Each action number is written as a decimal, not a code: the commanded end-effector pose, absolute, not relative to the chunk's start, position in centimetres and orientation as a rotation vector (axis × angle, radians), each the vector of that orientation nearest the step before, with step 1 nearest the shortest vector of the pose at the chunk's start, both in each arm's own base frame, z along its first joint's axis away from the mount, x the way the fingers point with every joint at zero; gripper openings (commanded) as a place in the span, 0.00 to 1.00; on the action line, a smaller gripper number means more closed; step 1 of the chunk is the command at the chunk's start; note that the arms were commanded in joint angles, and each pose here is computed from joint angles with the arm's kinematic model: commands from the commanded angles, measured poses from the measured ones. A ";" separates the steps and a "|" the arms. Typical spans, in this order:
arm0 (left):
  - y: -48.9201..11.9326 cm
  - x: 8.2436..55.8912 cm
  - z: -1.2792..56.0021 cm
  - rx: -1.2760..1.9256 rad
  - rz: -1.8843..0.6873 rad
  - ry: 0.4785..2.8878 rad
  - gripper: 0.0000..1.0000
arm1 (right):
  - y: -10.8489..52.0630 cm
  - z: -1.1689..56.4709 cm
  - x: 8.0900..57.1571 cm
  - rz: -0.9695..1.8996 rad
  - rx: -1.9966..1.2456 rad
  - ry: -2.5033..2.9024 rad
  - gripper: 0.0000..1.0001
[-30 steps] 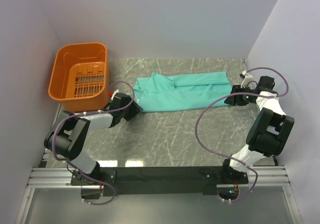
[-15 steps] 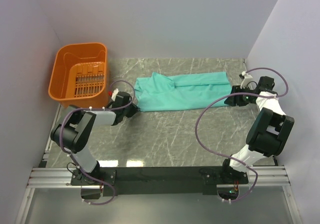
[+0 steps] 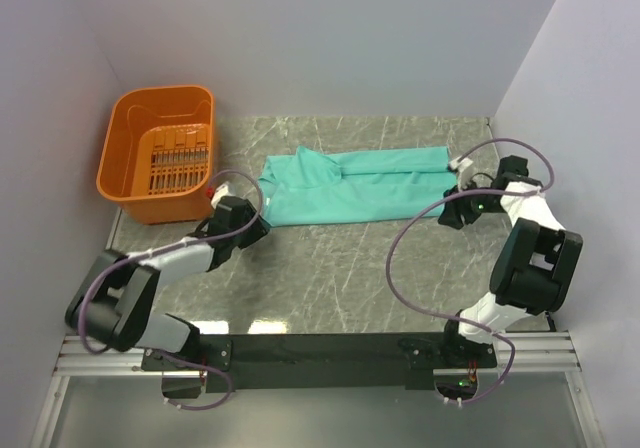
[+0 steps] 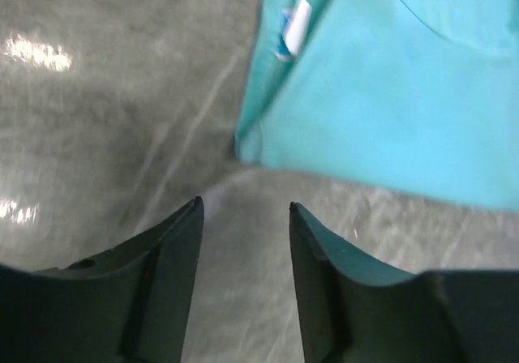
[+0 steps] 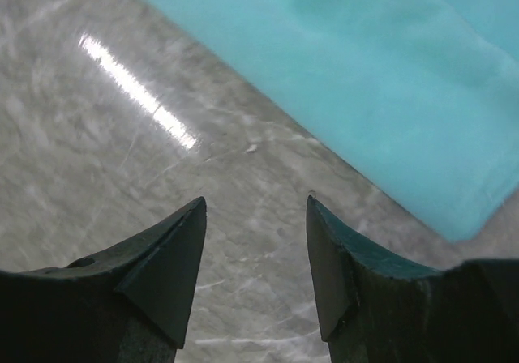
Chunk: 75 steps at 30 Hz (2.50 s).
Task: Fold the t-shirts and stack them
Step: Fold the tshirt
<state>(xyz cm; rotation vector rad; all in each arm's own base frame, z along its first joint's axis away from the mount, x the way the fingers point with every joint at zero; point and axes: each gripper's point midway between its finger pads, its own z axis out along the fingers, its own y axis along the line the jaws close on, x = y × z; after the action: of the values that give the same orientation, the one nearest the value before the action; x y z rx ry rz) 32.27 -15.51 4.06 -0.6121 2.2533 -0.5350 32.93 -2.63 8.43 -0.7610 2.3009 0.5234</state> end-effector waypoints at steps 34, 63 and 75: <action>-13.6 26.1 16.1 -0.304 -0.676 1.994 0.84 | -2.1 3.4 38.6 -0.077 -1.470 2.143 0.41; -18.8 27.9 12.6 -0.547 -1.045 2.015 0.77 | -0.4 6.0 24.4 0.032 -1.486 2.216 0.50; -21.5 34.5 6.5 -0.928 -0.719 2.157 0.63 | 2.7 15.8 31.7 0.286 -0.777 2.108 0.57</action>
<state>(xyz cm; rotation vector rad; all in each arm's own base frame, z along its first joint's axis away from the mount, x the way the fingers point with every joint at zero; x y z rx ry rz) 31.94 -22.25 6.95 -0.7537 2.2097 -0.8295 30.88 0.84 14.70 -0.9226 2.1362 0.1364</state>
